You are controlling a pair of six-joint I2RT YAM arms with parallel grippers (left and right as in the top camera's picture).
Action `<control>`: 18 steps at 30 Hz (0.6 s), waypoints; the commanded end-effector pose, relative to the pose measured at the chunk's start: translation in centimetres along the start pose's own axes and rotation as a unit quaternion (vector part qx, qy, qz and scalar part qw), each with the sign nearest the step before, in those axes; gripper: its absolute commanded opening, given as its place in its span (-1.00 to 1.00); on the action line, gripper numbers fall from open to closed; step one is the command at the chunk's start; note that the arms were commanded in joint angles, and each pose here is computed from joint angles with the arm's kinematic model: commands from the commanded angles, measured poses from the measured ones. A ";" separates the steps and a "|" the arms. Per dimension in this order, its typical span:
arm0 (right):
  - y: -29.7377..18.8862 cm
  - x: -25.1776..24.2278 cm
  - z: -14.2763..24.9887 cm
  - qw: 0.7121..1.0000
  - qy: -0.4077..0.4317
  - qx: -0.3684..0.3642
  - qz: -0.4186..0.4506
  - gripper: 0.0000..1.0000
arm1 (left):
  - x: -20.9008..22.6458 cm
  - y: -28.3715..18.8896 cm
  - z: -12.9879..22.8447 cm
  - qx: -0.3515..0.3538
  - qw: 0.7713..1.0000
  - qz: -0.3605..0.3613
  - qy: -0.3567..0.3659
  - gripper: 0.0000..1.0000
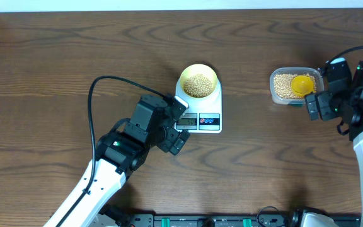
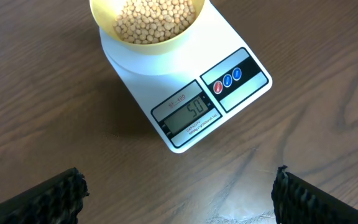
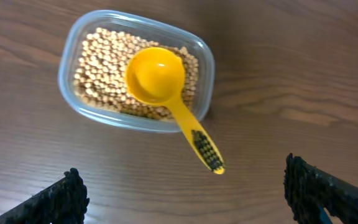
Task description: Scoop item into bowl and weigh 50g on scale
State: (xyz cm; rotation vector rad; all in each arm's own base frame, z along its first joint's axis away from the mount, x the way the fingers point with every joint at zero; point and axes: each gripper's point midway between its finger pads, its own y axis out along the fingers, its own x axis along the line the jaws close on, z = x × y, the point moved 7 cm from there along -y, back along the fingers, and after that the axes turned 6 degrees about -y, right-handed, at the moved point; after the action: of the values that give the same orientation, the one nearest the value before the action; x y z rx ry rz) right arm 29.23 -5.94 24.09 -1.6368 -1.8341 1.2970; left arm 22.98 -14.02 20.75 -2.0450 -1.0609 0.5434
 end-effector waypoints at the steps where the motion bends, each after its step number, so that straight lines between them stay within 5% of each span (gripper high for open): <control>1: -0.4 -0.7 0.0 0.999 -0.004 0.009 0.041 0.99 | -0.1 -0.2 -0.1 -0.004 1.000 0.002 0.004 0.96; 18: -0.4 -0.7 0.0 0.999 -0.004 0.011 0.040 0.99 | -0.1 -0.2 -0.1 -0.004 1.000 0.002 0.004 0.96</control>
State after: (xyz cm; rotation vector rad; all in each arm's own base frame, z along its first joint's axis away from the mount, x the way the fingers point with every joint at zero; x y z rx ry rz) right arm 29.29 -6.62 24.25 -1.6990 -1.7686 1.3469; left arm 22.98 -14.02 20.75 -2.0450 -1.0609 0.5434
